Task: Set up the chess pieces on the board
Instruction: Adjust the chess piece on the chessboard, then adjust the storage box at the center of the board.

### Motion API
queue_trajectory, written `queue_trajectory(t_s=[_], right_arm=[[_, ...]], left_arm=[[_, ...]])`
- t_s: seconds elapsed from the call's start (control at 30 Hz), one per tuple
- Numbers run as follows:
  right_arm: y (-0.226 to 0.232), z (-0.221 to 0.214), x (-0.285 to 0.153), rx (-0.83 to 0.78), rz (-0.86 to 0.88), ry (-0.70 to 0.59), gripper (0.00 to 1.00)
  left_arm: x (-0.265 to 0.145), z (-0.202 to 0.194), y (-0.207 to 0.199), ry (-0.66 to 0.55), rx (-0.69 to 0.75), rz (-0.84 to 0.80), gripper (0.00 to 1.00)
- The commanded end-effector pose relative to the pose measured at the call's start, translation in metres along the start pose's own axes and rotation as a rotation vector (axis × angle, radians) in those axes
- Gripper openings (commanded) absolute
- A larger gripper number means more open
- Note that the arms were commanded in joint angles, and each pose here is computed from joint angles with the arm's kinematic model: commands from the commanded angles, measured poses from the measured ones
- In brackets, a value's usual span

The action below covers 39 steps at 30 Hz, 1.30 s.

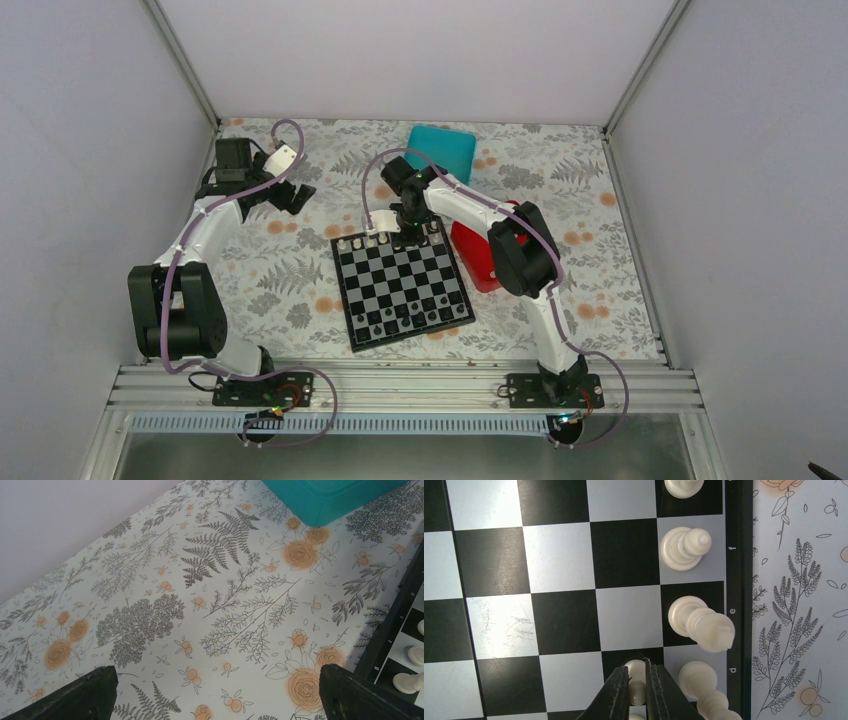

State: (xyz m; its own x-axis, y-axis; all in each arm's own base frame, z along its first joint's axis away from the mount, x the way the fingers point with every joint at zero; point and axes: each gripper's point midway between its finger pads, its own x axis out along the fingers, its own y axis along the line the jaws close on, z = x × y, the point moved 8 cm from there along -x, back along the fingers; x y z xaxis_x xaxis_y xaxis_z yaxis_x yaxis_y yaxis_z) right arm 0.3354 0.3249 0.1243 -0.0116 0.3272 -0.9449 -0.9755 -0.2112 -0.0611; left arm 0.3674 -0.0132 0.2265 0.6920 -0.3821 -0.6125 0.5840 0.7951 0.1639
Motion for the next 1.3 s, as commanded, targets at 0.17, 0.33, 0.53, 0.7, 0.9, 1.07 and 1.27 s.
queue_trajectory(t_s=[0.17, 0.33, 0.53, 0.7, 0.9, 1.07, 1.27], right_arm=[[0.004, 0.0, -0.002, -0.002, 0.003, 0.026, 0.12], [0.002, 0.002, -0.007, -0.004, -0.011, 0.019, 0.17], [0.003, 0.006, -0.017, -0.011, -0.02, -0.015, 0.2], [0.004, 0.013, -0.037, -0.019, -0.027, -0.041, 0.21], [0.005, 0.021, -0.102, -0.03, -0.101, -0.096, 0.24], [0.005, -0.015, -0.153, 0.034, -0.206, -0.068, 0.31], [0.006, -0.1, -0.187, 0.218, -0.316, 0.046, 0.38]], left_arm=[[-0.008, 0.004, -0.003, -0.027, 0.009, -0.013, 1.0], [-0.007, 0.003, -0.003, -0.025, 0.007, -0.012, 1.0], [-0.006, 0.002, -0.002, -0.022, 0.004, -0.008, 1.0], [-0.007, 0.002, -0.001, -0.023, 0.006, -0.006, 1.0], [-0.009, 0.006, 0.001, -0.028, 0.007, -0.004, 1.0], [-0.008, 0.009, 0.003, -0.038, 0.001, -0.005, 1.0], [-0.005, 0.012, 0.009, -0.027, -0.004, 0.012, 1.0]])
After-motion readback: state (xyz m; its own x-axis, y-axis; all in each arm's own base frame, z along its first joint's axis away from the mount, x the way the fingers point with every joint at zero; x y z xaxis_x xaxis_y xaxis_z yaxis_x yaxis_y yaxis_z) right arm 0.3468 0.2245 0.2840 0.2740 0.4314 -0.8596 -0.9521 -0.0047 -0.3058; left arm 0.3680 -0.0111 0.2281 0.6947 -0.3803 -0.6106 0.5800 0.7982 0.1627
